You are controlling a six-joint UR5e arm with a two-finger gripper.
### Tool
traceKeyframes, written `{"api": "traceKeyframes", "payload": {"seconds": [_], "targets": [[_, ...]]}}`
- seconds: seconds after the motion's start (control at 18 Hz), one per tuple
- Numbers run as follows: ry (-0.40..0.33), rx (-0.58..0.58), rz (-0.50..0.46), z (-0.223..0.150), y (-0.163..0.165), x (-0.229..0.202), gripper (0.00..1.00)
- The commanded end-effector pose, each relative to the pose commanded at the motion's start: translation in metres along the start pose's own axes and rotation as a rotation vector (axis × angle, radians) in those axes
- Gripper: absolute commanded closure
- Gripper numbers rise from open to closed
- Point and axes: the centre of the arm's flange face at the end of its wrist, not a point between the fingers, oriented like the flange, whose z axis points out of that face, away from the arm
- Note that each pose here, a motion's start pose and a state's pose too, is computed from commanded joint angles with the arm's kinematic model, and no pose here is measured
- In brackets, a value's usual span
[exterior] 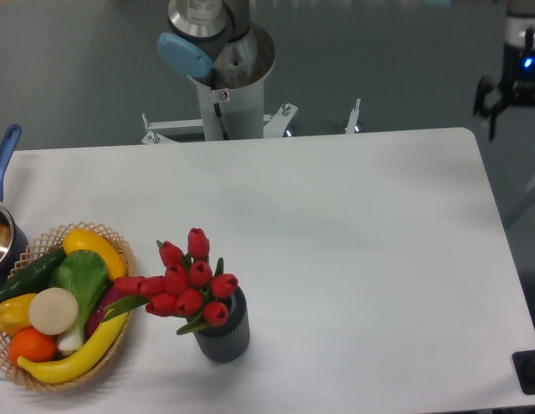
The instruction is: Insert the flowers into the vase
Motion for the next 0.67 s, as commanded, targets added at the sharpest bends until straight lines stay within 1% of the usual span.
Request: {"api": "traceKeyframes", "payload": {"seconds": [0.06, 0.17, 0.22, 0.39, 0.5, 0.61, 0.67], "targets": [[0.036, -0.012, 0.025, -0.012, 0.015, 0.0, 0.0], [0.079, -0.014, 0.019, -0.037, 0.049, 0.004, 0.0], [0.088, -0.017, 0.021, -0.052, 0.065, 0.011, 0.0], [0.128, -0.017, 0.054, -0.079, 0.113, 0.038, 0.0], [0.151, -0.016, 0.05, -0.095, 0.137, 0.059, 0.0], [0.183, -0.007, 0.066, -0.103, 0.168, 0.078, 0.0], [0.185, -0.009, 0.062, -0.109, 0.174, 0.083, 0.0]]}}
